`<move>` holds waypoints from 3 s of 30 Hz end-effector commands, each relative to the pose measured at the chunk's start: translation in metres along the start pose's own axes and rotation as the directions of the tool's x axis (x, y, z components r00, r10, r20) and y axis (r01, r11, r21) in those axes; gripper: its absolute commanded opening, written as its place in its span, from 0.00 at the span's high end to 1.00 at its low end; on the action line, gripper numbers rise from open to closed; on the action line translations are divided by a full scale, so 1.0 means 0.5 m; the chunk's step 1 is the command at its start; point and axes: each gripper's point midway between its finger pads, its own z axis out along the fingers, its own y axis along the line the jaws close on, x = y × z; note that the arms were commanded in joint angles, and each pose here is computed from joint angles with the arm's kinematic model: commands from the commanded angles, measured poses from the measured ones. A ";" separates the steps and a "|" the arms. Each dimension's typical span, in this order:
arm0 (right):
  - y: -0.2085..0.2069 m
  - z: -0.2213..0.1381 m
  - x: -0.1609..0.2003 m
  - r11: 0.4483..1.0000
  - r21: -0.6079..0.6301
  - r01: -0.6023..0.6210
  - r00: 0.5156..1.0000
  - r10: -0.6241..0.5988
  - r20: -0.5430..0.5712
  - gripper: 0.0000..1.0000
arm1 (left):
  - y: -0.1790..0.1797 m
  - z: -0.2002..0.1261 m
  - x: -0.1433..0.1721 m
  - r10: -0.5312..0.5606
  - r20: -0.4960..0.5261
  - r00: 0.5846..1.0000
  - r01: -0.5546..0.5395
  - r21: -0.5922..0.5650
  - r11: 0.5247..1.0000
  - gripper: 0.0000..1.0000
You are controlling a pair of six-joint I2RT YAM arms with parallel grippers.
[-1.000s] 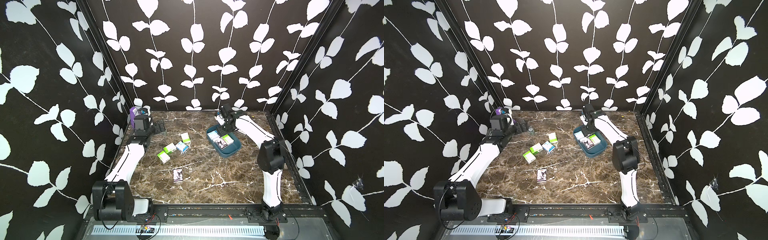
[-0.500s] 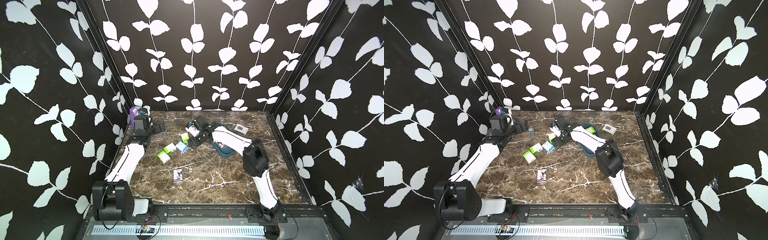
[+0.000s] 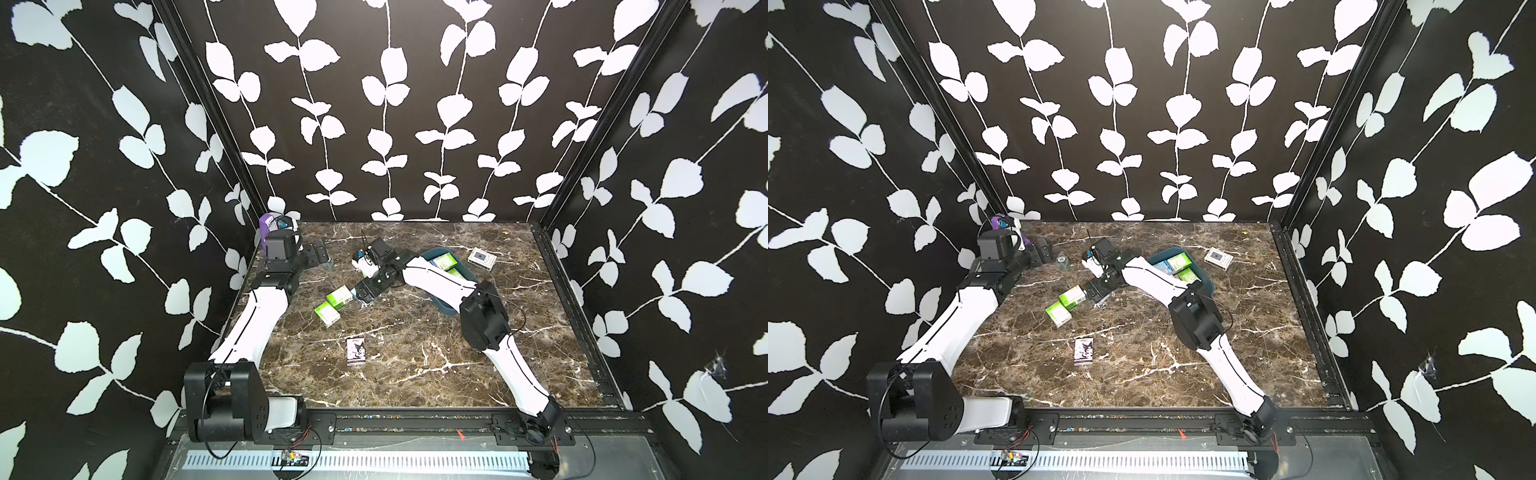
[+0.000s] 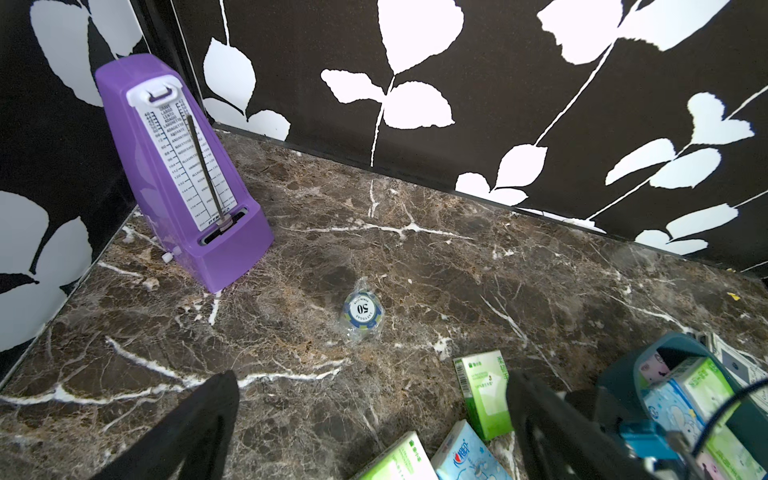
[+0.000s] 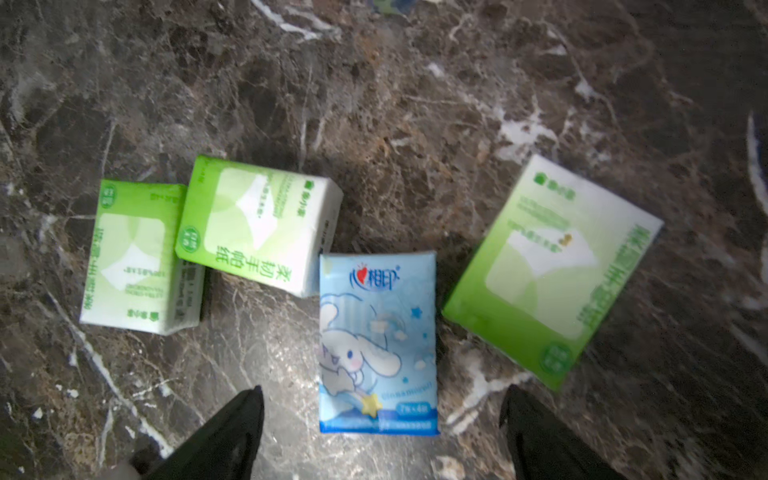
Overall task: Put the pocket tissues into the storage box
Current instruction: Pick up the pocket tissues from the center of the board, then place the pocket tissues in the storage box.
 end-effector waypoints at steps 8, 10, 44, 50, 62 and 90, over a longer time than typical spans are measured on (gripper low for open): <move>0.003 0.030 0.004 0.999 0.001 0.035 0.998 -0.035 -0.052 0.09 | 0.008 -0.015 -0.010 0.029 0.015 0.999 -0.029 -0.013 0.999 0.01; 0.003 0.034 0.005 0.999 -0.002 0.035 0.998 -0.035 -0.053 0.11 | 0.009 -0.015 -0.008 0.029 0.013 0.999 -0.029 -0.014 0.999 0.01; 0.010 0.038 0.026 0.990 0.070 0.121 0.987 -0.112 -0.115 0.60 | 0.010 -0.019 -0.001 0.022 0.011 1.000 -0.022 -0.012 1.000 0.01; 0.005 -0.023 -0.003 0.990 0.077 0.117 0.992 -0.113 -0.054 0.60 | 0.006 -0.019 -0.010 0.018 0.016 1.000 -0.018 -0.006 1.000 0.01; -0.099 -0.211 -0.019 0.991 0.129 -0.025 0.993 0.010 0.115 0.61 | -0.007 -0.003 -0.013 -0.025 0.016 1.000 0.024 0.032 0.999 0.01; -0.313 -0.325 0.295 0.797 0.308 -0.520 0.846 0.531 0.052 0.61 | -0.017 0.013 -0.016 -0.053 0.009 0.999 0.052 0.061 0.997 0.01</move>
